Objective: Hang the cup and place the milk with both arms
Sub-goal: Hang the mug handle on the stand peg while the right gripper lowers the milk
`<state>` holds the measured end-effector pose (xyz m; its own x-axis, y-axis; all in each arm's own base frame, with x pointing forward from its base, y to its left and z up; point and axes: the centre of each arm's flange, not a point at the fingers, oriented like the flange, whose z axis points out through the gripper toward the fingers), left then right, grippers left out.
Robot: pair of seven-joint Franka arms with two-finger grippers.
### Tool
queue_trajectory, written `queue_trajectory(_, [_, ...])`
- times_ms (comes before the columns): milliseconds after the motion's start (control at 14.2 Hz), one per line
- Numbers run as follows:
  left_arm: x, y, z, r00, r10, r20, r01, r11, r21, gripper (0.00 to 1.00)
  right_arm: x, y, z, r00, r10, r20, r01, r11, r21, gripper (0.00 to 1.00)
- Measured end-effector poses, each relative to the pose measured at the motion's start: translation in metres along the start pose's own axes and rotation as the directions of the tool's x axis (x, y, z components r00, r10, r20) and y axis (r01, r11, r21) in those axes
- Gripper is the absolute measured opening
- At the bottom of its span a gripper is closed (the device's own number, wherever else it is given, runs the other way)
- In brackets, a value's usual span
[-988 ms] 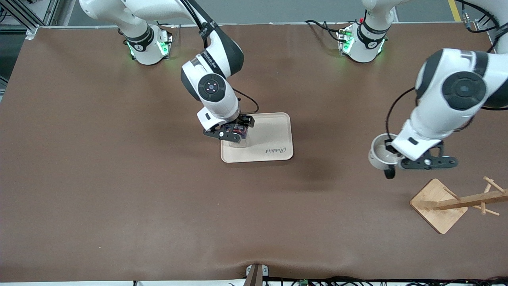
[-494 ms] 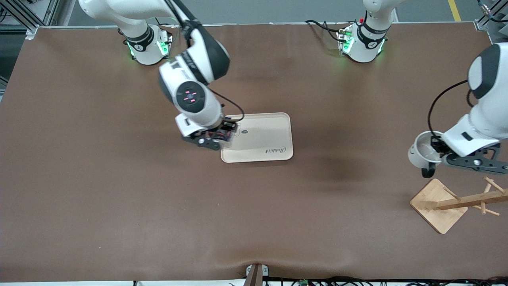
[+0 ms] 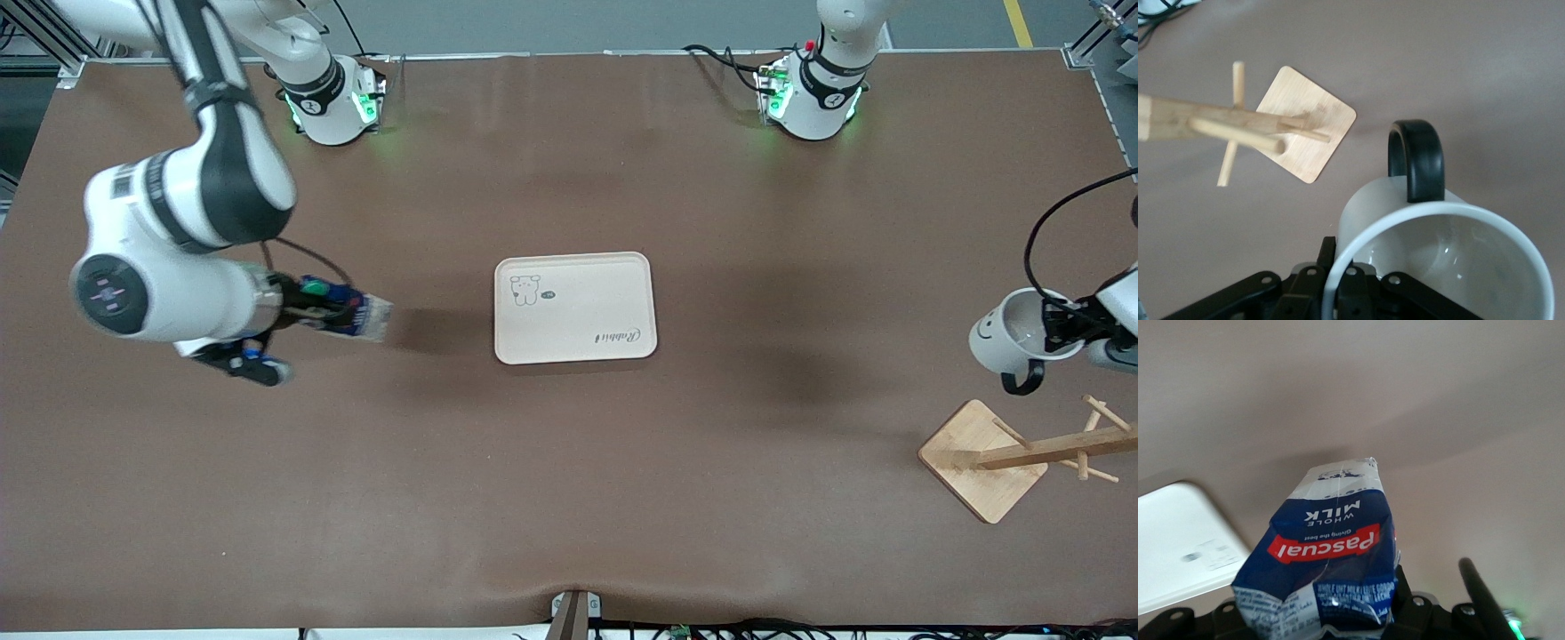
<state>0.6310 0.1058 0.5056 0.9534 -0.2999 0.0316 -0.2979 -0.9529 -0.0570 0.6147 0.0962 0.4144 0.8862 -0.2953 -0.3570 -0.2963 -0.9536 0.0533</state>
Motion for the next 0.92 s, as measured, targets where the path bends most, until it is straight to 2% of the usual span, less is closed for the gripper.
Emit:
queue_trajectory(71, [-0.006, -0.014, 0.005, 1.0, 0.003, 0.001, -0.003, 1.0, -0.014, 0.04, 0.018, 0.04, 0.006, 1.0, -0.011, 0.009, 0.011, 1.0, -0.002, 0.68])
queue_trajectory(212, [-0.01, -0.031, 0.012, 1.0, 0.001, -0.006, -0.001, 1.0, -0.026, 0.04, 0.044, 0.118, 0.018, 0.999, -0.041, 0.023, 0.041, 0.999, 0.033, 0.68])
queue_trajectory(353, [-0.006, -0.037, 0.009, 1.0, -0.003, -0.026, 0.002, 1.0, -0.027, 0.04, 0.057, 0.175, 0.037, 0.999, -0.041, 0.0, 0.04, 0.997, 0.07, 0.68])
queue_trajectory(494, [-0.002, -0.042, 0.003, 0.999, -0.006, -0.048, 0.005, 1.0, -0.028, 0.04, 0.057, 0.195, 0.063, 0.999, -0.044, -0.028, 0.046, 0.995, 0.083, 0.68])
queue_trajectory(706, [0.002, -0.049, 0.005, 0.998, -0.012, -0.059, 0.009, 0.999, -0.036, 0.04, 0.052, 0.193, 0.094, 0.996, -0.083, -0.036, 0.086, 0.993, 0.08, 0.68])
queue_trajectory(918, [0.002, -0.054, 0.01, 0.998, -0.017, -0.068, 0.015, 0.999, -0.04, 0.04, 0.05, 0.194, 0.099, 0.994, -0.104, -0.041, 0.107, 0.991, 0.078, 0.68])
